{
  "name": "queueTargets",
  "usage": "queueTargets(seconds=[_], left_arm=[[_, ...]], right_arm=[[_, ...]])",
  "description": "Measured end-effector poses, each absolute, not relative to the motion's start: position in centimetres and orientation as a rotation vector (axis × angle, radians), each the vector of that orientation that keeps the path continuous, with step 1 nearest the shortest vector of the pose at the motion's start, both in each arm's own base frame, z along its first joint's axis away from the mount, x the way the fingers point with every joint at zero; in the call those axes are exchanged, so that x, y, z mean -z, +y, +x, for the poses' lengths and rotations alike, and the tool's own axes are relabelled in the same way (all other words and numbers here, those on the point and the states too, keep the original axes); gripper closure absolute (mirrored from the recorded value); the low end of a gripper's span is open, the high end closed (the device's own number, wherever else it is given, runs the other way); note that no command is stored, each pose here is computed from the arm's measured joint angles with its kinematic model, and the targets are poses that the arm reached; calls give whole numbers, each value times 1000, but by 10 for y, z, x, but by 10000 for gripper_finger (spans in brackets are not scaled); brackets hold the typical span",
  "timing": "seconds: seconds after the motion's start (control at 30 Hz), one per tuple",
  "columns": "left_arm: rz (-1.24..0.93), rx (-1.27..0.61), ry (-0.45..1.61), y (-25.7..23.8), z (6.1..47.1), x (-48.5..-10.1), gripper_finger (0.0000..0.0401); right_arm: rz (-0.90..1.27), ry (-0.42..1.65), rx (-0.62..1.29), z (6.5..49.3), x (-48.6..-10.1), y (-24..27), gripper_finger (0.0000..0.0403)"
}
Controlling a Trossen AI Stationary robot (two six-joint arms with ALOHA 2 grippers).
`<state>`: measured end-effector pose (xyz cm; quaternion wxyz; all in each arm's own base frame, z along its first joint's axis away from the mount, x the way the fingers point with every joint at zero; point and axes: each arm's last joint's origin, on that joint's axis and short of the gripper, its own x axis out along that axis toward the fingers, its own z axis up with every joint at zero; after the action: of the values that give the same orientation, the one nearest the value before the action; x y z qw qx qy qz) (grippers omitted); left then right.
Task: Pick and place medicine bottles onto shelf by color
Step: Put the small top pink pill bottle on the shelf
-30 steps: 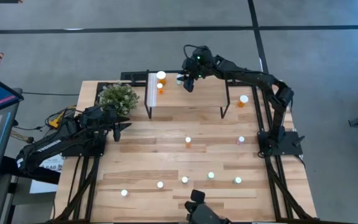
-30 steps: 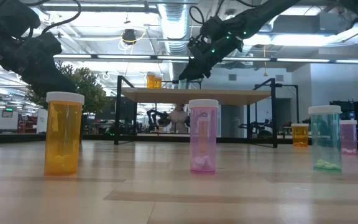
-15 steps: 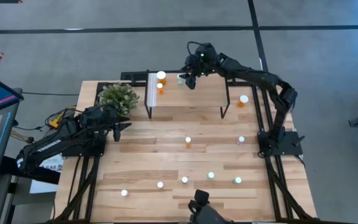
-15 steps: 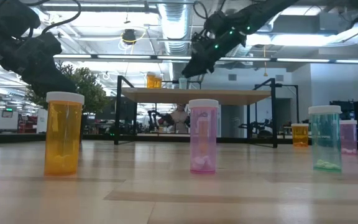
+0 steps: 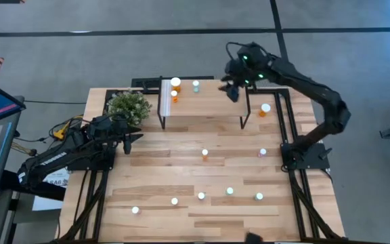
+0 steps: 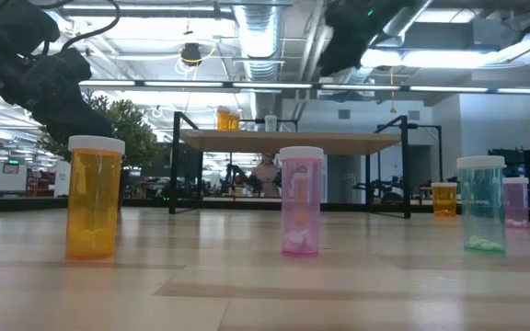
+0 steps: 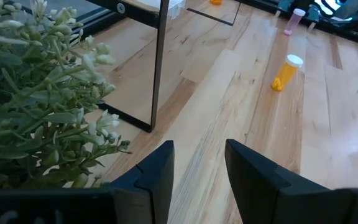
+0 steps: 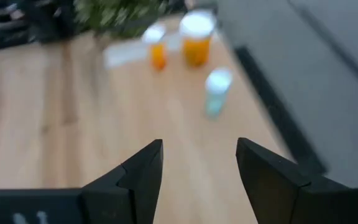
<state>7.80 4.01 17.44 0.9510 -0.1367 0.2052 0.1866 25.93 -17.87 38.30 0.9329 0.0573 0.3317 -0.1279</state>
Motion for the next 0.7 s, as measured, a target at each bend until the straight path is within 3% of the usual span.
queueTargets(seconds=[0.27, 0.7], left_arm=[[-278, -380, 417, 40, 78, -174, 271], [-278, -380, 417, 40, 78, -174, 271]], right_arm=[[237, 873, 250, 229, -378, -117, 177], [456, 959, 346, 178, -280, -45, 178]])
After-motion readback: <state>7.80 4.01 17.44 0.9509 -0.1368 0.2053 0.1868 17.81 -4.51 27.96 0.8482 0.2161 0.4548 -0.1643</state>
